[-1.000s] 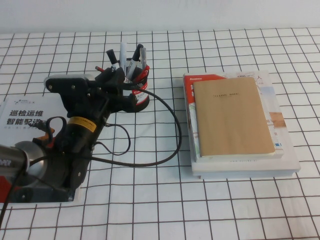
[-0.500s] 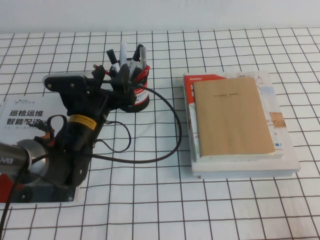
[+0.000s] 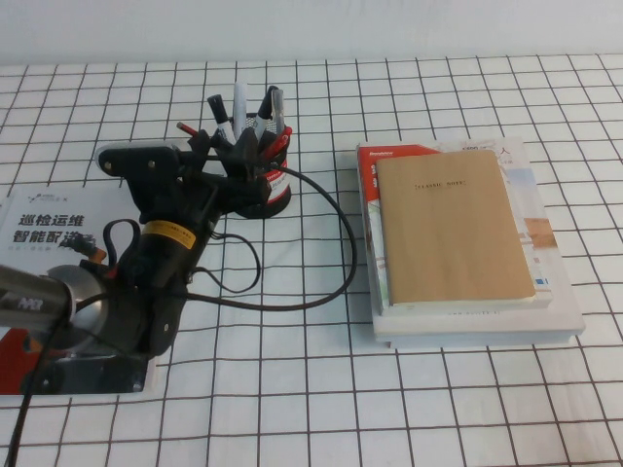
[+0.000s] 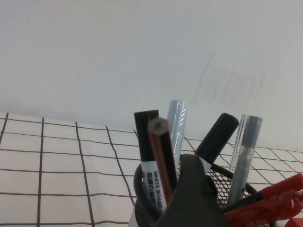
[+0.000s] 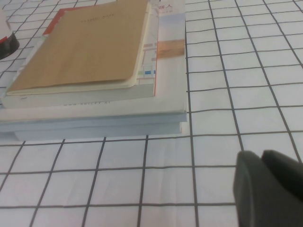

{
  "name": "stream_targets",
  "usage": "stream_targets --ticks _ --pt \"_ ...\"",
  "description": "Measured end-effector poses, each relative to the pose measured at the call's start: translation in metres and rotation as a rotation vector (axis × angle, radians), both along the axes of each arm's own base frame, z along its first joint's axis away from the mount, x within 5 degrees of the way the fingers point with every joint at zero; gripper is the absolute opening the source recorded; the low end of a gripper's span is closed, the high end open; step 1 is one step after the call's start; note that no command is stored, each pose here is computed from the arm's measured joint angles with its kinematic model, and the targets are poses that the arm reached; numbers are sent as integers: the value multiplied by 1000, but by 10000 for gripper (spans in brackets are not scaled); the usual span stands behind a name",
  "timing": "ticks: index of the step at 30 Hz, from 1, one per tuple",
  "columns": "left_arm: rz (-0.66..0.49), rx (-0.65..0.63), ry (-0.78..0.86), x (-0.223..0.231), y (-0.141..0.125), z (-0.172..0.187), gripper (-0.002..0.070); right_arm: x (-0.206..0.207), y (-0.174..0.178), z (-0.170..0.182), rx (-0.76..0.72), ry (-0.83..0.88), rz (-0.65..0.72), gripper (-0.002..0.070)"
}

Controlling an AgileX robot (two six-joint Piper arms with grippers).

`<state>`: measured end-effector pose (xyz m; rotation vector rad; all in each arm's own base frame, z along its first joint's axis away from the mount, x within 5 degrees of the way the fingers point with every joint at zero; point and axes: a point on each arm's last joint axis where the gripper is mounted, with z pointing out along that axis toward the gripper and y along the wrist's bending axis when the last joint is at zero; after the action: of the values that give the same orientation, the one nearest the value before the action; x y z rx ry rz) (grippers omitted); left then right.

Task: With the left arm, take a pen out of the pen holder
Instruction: Pick up the pen from the pen holder

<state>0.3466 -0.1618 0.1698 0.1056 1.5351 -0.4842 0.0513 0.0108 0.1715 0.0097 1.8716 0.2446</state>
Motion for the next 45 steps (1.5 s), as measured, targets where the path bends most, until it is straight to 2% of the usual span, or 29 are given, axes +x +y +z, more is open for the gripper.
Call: stream_targets --ticks 11,22,30,45 --pt "3 -9 -24 0 0 1 436 0 0 0 0 0 0 -15" --pt "84 -66 -38 1 8 9 433 0 0 0 0 0 0 -15" --pt "113 -76 -11 2 11 7 433 0 0 0 0 0 0 -15" --pt "94 -106 78 1 6 1 433 0 0 0 0 0 0 -15"
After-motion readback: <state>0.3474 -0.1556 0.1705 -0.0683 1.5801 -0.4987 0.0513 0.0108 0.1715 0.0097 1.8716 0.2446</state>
